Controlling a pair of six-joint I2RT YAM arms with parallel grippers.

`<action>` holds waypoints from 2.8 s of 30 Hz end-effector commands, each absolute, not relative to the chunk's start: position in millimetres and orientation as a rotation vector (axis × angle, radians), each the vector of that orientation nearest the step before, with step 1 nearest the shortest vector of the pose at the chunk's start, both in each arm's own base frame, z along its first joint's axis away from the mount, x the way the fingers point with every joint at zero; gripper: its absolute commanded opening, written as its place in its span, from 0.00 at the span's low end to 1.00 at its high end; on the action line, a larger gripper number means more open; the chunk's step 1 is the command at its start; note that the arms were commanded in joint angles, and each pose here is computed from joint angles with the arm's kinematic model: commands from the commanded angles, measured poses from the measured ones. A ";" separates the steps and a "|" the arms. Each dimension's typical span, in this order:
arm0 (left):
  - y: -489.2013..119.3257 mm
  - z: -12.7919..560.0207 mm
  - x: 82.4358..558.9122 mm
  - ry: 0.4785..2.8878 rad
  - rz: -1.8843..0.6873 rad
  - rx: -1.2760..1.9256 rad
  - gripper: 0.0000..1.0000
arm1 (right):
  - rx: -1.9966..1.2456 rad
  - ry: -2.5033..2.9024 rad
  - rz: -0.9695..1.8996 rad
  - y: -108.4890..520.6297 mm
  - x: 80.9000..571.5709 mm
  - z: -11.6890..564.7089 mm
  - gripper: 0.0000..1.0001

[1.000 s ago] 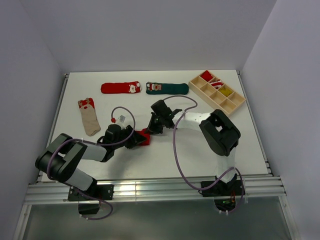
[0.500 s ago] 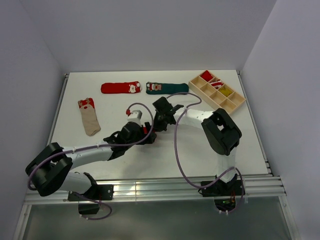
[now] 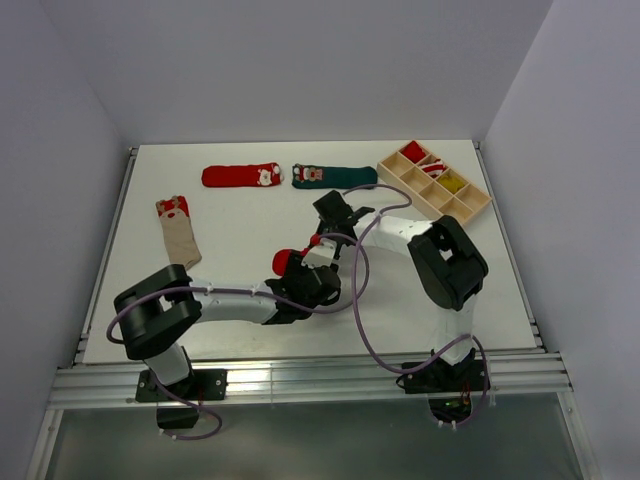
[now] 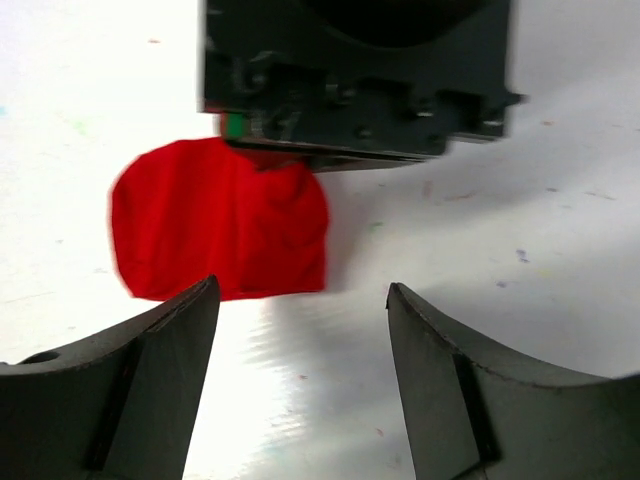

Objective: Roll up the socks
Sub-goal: Roll the sock at the center of the board.

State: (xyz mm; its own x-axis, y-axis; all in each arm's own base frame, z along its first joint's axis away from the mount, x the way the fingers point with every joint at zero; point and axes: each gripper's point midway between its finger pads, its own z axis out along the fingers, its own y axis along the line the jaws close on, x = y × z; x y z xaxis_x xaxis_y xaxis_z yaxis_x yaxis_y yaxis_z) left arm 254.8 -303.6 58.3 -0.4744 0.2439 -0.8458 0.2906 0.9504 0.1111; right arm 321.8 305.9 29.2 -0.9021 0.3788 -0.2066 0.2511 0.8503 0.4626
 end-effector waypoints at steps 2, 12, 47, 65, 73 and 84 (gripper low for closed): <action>-298.0 74.0 271.1 2.014 0.067 0.353 0.71 | 0.522 2.749 0.530 283.4 315.4 22.1 0.00; -308.2 65.4 273.6 2.008 0.071 0.375 0.64 | 0.534 2.762 0.556 285.1 312.5 17.0 0.00; -282.7 50.5 272.1 2.124 -0.231 0.127 0.01 | 0.536 2.731 0.803 295.3 307.4 29.1 0.00; -260.3 40.4 263.9 2.264 -0.735 -0.156 0.01 | 0.472 2.477 0.967 301.7 327.1 72.0 0.65; -254.4 34.8 262.2 2.289 -0.904 -0.267 0.01 | 0.469 2.410 1.077 312.9 325.1 76.7 0.67; -247.1 30.6 259.5 2.291 -1.095 -0.413 0.01 | 0.383 2.423 1.144 341.5 321.6 75.8 0.66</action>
State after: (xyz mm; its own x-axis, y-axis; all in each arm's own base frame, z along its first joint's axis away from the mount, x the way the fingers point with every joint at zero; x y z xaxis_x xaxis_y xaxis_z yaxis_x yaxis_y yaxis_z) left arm 271.0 -245.1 40.1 -0.7569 -0.4973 -0.4241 -0.0038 0.6522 -0.7580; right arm 314.2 324.1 61.9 -0.8673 0.4340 -0.2437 0.1136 0.6493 0.7520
